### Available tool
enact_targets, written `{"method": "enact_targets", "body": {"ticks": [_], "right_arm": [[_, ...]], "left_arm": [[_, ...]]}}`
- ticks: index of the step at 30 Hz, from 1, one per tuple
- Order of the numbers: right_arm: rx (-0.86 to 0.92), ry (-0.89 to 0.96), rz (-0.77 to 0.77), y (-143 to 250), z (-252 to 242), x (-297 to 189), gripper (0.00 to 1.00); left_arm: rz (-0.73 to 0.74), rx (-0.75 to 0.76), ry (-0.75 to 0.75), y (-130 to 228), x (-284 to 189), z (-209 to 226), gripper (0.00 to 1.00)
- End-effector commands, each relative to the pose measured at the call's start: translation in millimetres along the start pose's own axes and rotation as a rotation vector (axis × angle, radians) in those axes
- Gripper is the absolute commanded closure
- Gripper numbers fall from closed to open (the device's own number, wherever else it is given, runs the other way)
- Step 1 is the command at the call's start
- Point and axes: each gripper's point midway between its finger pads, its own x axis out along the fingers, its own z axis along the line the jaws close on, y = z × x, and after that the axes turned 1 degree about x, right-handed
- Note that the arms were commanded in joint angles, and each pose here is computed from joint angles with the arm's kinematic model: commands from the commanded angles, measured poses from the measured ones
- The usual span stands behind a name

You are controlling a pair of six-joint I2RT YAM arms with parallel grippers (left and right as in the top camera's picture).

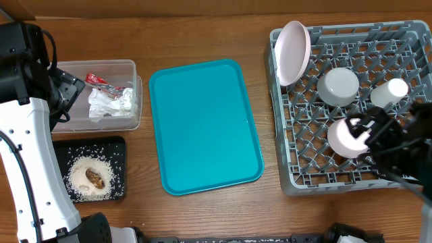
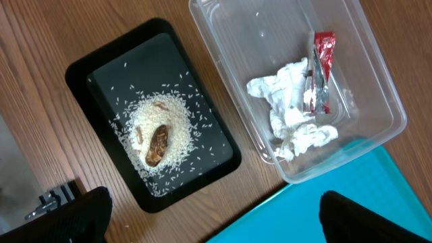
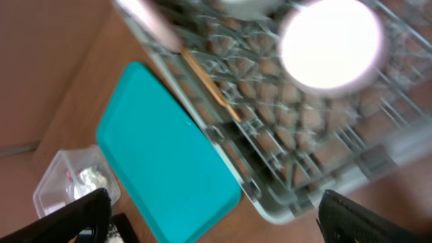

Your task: Sort waste into correct bins and load items into the dishwasher

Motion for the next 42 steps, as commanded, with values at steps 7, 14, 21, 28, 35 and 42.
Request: {"method": "enact_targets", "body": {"ticks": [7, 14, 21, 28, 35, 42], "right_arm": [[-0.258, -0.217, -0.086, 29.1, 29.2, 33.2, 0.0], [-0.267, -0.222, -0.107, 27.6, 12.2, 82.7, 0.0], [-0.307, -0.298, -0.212, 24.6, 7.1, 105.7, 0.0], [-0.377, -0.412, -0.374, 32.7, 1.0, 102.2, 0.0], [-0.421, -0.461, -0.509, 41.6, -13.6, 100.0, 0.0], [-0.449, -0.521, -0.599, 44.3, -17.7, 103.6, 0.0]], "left_arm": [[-0.001, -0.017, -0.003, -0.5, 0.4, -0.4, 0.0], [-0.001, -0.017, -0.003, -0.5, 0.4, -0.4, 0.0], [-0.001, -0.017, -0.003, -0.5, 0.4, -0.4, 0.0], [-0.001, -0.017, -0.003, -0.5, 0.4, -0.4, 0.0], [-0.001, -0.017, -0.003, -0.5, 0.4, -0.4, 0.0], [-0.001, -0.017, -0.003, -0.5, 0.4, -0.4, 0.0]]}}
